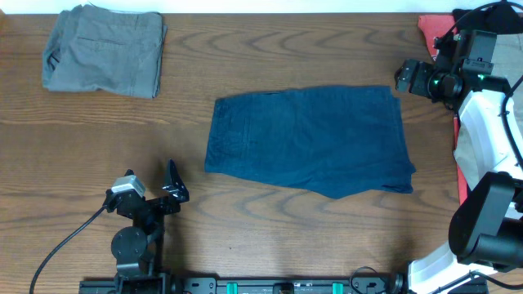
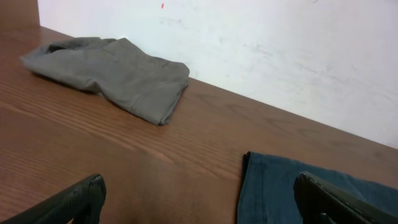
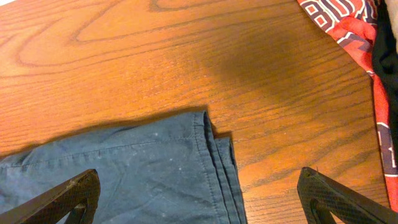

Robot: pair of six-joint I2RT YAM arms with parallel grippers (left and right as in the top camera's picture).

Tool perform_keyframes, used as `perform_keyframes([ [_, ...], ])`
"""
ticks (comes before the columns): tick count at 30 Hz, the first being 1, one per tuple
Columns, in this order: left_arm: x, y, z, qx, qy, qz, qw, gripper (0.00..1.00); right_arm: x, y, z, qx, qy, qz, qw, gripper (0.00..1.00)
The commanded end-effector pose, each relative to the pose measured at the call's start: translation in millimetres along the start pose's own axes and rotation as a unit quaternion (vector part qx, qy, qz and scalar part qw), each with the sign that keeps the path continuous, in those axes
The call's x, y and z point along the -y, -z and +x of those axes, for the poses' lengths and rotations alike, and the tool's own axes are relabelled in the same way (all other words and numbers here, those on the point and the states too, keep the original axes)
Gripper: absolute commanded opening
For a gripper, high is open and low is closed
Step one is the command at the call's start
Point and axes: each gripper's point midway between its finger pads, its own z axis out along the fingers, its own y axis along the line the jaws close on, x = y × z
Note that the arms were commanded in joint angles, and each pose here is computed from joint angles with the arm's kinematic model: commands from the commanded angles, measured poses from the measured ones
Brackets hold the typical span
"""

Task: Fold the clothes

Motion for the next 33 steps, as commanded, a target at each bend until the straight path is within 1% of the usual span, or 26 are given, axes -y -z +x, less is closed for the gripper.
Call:
perform_keyframes([
  [1, -9, -1, 14, -0.019, -0.004, -0.019, 1.000, 0.98, 3, 12, -12, 0.020, -0.004, 0.008, 1.000, 0.99],
  [4, -8, -1, 14, -0.019, -0.001, -0.017, 1.000, 0.98, 2, 12, -8, 0.013, -0.005, 0.008, 1.000, 0.99],
  [5, -6, -1, 15, -0.021, 0.011, -0.011, 1.000, 0.98, 2, 12, -9, 0.013, -0.005, 0.008, 1.000, 0.99],
  [8, 8, 0, 16, -0.031, 0.083, 0.027, 0.996, 0.98, 2, 12, -9, 0.013, -0.005, 0.008, 1.000, 0.99],
  [11, 20, 0, 13, -0.034, 0.161, 0.056, 0.985, 0.98, 2, 12, -9, 0.013, -0.005, 0.008, 1.000, 0.99],
  [12, 26, 1, 15, -0.044, 0.182, 0.072, 0.980, 0.98, 2, 12, -9, 0.013, -0.005, 0.008, 1.000, 0.99],
  [13, 30, 2, 15, -0.048, 0.185, 0.083, 0.978, 0.98, 2, 12, -9, 0.013, -0.005, 0.008, 1.000, 0.99],
  [19, 65, 12, 8, -0.064, 0.176, 0.180, 0.966, 0.98, 2, 12, -8, 0.013, -0.005, 0.008, 1.000, 0.99],
  [22, 74, 18, -6, -0.053, 0.158, 0.201, 0.965, 0.98, 2, 12, -8, 0.013, -0.005, 0.008, 1.000, 0.99],
  [26, 84, 23, -36, -0.028, 0.105, 0.210, 0.972, 0.98, 2, 12, -8, 0.013, -0.005, 0.008, 1.000, 0.99],
  [28, 89, 22, -51, -0.028, 0.079, 0.208, 0.975, 0.98, 2, 12, -8, 0.013, -0.005, 0.008, 1.000, 0.99],
  [31, 94, 13, -63, -0.066, 0.043, 0.191, 0.979, 0.98, 2, 12, -8, 0.013, -0.005, 0.008, 1.000, 0.99],
  [33, 95, 1, -65, -0.116, 0.021, 0.172, 0.978, 0.98, 2, 12, -8, 0.013, -0.005, 0.008, 1.000, 0.99],
])
